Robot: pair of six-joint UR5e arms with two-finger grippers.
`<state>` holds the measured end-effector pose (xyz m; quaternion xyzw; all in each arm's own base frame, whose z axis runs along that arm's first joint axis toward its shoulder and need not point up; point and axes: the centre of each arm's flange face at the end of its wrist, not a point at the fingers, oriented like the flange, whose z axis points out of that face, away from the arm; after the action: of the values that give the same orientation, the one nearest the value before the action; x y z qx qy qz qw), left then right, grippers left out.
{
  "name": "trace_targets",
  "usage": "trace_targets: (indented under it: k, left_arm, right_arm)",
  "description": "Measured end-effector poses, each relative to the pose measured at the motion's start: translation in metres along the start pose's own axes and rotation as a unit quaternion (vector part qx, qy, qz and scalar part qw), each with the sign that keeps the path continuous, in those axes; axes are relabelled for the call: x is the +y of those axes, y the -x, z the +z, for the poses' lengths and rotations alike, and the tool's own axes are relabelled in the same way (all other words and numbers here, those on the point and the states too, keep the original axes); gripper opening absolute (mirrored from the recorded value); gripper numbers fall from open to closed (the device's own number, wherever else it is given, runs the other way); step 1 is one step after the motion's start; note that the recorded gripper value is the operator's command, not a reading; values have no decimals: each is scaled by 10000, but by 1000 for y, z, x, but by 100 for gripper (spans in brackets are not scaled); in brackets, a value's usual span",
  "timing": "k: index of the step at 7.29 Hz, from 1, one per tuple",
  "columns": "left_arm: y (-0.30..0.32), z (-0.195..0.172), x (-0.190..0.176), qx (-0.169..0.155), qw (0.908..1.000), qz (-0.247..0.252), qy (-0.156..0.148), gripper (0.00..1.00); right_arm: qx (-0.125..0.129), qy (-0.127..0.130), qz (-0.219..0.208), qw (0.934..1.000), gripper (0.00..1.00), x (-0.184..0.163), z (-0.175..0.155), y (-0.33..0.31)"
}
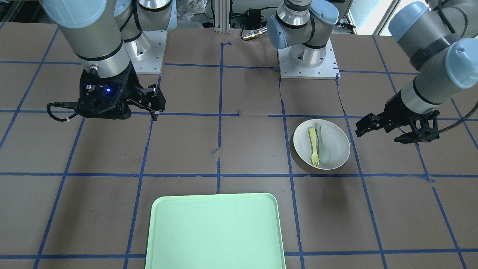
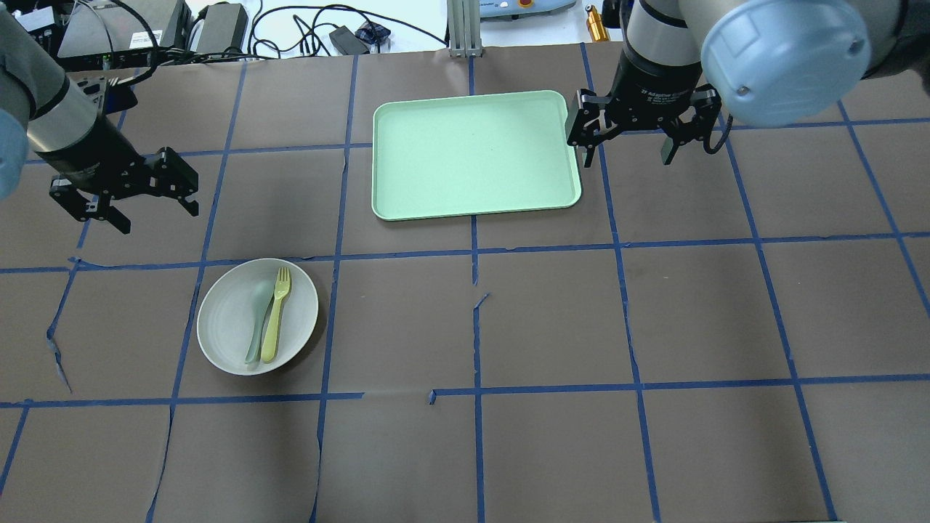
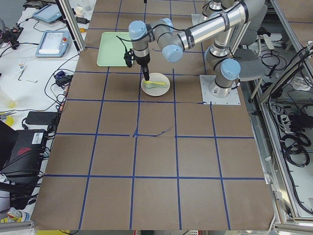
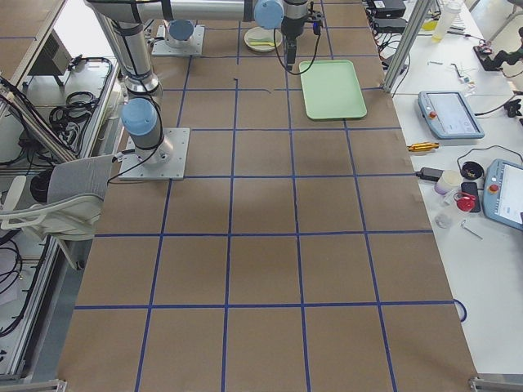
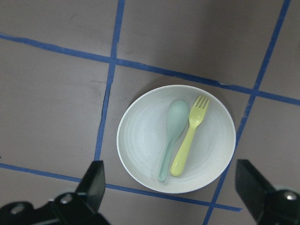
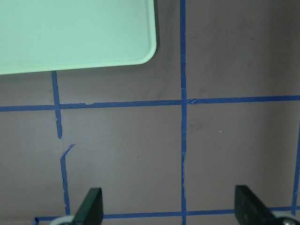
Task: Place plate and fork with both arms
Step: 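Move the left gripper down to the rim of the white plate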
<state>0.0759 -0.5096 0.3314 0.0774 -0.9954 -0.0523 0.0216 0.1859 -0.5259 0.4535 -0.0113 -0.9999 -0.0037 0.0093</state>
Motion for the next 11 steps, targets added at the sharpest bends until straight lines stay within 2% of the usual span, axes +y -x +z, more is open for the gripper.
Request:
trace_targets:
  k: [1,2,3,4,7,8,9,10,11]
  left_arm:
    - [16,35,3,10,9997,257,-36,96]
    - [24,66,6,33,9993,366,-47,85]
    - [25,93,8,124,9989,444,18,83]
    - [25,112,8,234,9977,623,122,82]
    - [26,143,6,371,9928,1073,392,61]
    - [27,148,5,383,9918,1134,451,41]
    - [28,150,5,373,9910,1191,485,13]
    - [28,152,4,370,9905,1221,511,0]
    - [28,153,4,377,9901,1245,529,0]
  right_arm:
    - [5,3,-2,10000,100,0,1,0]
    - [8,8,-2,10000,100,0,1,0]
    - [12,18,-5,10000,100,0,2,0]
    - [13,22,-5,10000,100,0,2,0]
    - [9,36,4,10000,100,0,3,0]
    - [9,38,6,10000,100,0,4,0]
    - [7,39,7,10000,100,0,4,0]
    - [4,42,8,10000,100,0,4,0]
    - [5,48,8,10000,100,0,4,0]
